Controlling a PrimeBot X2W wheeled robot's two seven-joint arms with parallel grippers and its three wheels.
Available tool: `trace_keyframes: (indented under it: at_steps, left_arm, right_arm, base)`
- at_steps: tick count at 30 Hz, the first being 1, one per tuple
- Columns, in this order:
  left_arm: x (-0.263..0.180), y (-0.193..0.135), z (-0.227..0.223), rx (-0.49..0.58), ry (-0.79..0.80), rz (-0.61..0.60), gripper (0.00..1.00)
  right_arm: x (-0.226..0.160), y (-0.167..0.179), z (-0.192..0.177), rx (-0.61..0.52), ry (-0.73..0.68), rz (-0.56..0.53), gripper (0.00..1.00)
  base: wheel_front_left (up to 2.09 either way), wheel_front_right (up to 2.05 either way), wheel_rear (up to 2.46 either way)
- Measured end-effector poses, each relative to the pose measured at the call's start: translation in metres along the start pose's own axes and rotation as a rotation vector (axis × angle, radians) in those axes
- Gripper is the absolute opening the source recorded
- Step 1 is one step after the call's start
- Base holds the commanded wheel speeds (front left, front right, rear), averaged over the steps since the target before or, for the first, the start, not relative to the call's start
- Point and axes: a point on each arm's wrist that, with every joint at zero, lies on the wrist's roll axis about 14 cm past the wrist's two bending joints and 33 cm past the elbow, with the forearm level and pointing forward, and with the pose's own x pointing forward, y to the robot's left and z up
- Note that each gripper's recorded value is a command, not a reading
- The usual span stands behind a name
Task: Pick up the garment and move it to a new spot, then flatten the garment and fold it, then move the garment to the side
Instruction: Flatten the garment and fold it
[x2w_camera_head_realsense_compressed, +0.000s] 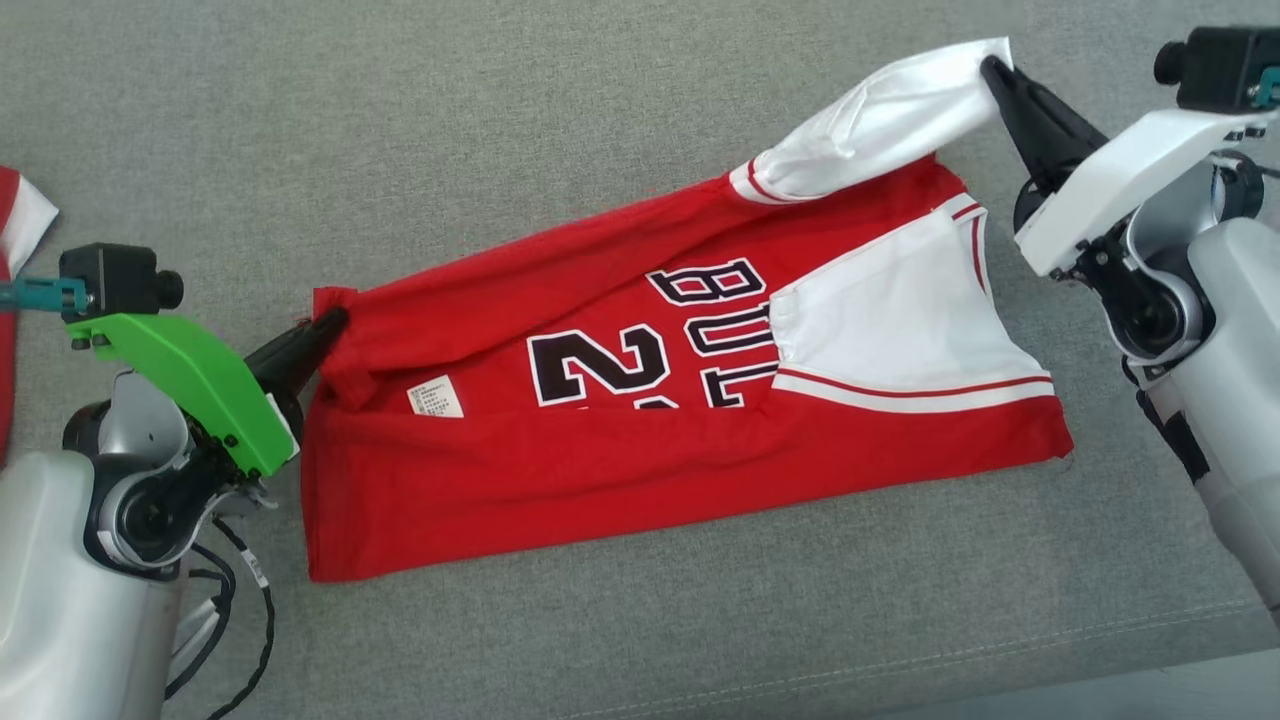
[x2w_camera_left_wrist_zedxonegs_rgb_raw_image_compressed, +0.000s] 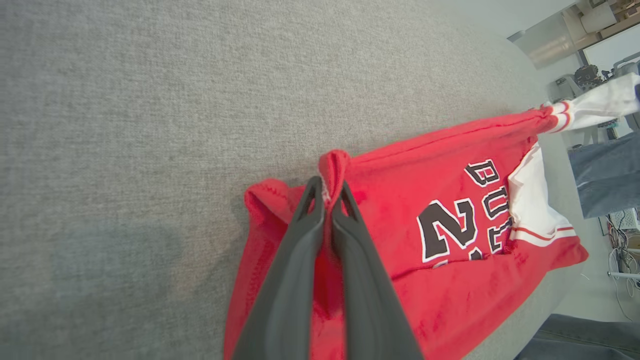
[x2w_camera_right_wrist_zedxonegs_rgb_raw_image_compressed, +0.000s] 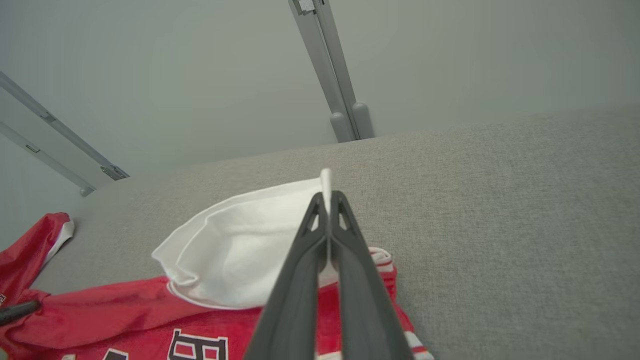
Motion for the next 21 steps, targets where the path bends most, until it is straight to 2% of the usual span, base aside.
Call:
trace_keyframes:
  at_steps: [9,21]
  left_arm:
    - [-0.010,0.009,-0.021,-0.031,-0.026,0.031,0.00]
    - [-0.015,0.011,-0.025,-0.031,-0.068,0.043,0.00]
  right_arm:
    - [-0.033,0.004,-0.044,0.054,0.047,0.001,0.00]
    - [-0.065,0.029,-0.066,0.105,0.047,0.053,0.00]
  base:
    - [0.00,0.00,0.00]
    - [0.00,0.00,0.00]
